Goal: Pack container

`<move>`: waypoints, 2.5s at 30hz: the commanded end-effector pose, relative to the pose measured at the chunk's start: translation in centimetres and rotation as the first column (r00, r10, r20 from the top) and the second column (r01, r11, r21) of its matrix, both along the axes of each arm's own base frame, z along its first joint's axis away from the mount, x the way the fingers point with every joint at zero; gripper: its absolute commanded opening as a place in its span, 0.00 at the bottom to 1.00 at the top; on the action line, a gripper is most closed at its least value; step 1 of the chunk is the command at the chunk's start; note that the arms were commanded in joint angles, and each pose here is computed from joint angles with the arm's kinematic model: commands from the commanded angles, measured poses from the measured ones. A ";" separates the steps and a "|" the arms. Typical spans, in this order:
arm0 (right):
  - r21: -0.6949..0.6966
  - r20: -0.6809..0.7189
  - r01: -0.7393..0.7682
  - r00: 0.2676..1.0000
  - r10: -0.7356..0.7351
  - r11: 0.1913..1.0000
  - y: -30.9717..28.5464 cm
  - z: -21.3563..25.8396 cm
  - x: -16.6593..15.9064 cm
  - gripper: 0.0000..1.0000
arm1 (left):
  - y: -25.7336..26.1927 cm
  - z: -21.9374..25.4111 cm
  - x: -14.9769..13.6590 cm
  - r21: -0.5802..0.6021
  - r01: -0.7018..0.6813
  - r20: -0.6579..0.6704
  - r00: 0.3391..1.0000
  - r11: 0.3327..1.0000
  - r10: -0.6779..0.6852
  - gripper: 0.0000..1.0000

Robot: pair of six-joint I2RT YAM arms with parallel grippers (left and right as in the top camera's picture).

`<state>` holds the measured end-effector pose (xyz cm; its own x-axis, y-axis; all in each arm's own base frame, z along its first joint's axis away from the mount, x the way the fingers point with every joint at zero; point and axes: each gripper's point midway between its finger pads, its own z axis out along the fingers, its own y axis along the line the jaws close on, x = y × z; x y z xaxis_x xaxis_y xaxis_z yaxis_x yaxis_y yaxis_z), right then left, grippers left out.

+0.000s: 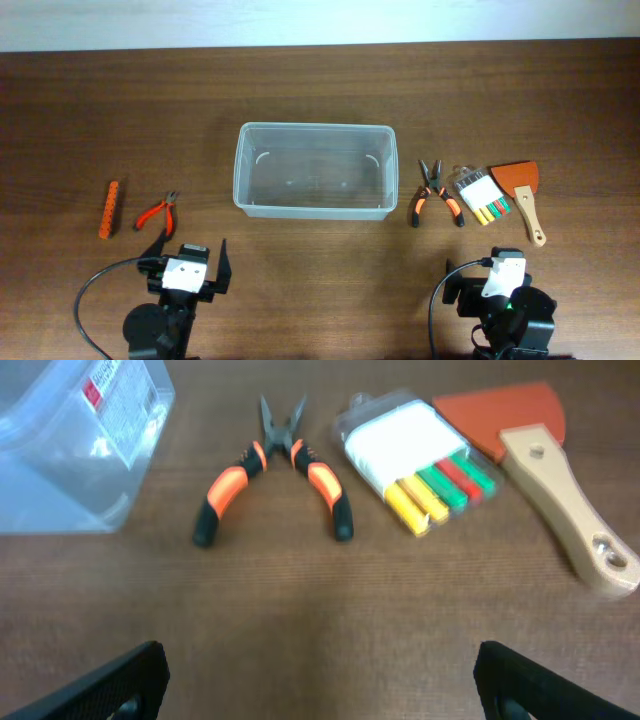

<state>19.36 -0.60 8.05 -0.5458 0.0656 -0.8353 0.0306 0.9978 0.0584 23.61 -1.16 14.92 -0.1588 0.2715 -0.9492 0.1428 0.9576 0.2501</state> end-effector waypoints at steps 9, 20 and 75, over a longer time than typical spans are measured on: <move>0.102 0.193 -0.178 0.969 0.156 0.979 3.4 4.1 1.7 0.98 | -3.4 2.1 -0.6 -0.230 0.168 0.047 0.986 0.959 -0.162 0.99; 0.234 0.082 -0.100 0.993 0.082 0.967 3.1 10.7 3.0 0.98 | -2.4 11.6 -0.6 -0.330 0.099 0.066 0.994 0.939 -0.081 0.99; -0.080 -0.789 -0.004 0.612 -0.061 0.997 -16.6 -4.7 15.3 0.93 | 3.0 -6.3 14.9 -0.081 -0.317 -0.797 0.590 0.945 0.129 0.99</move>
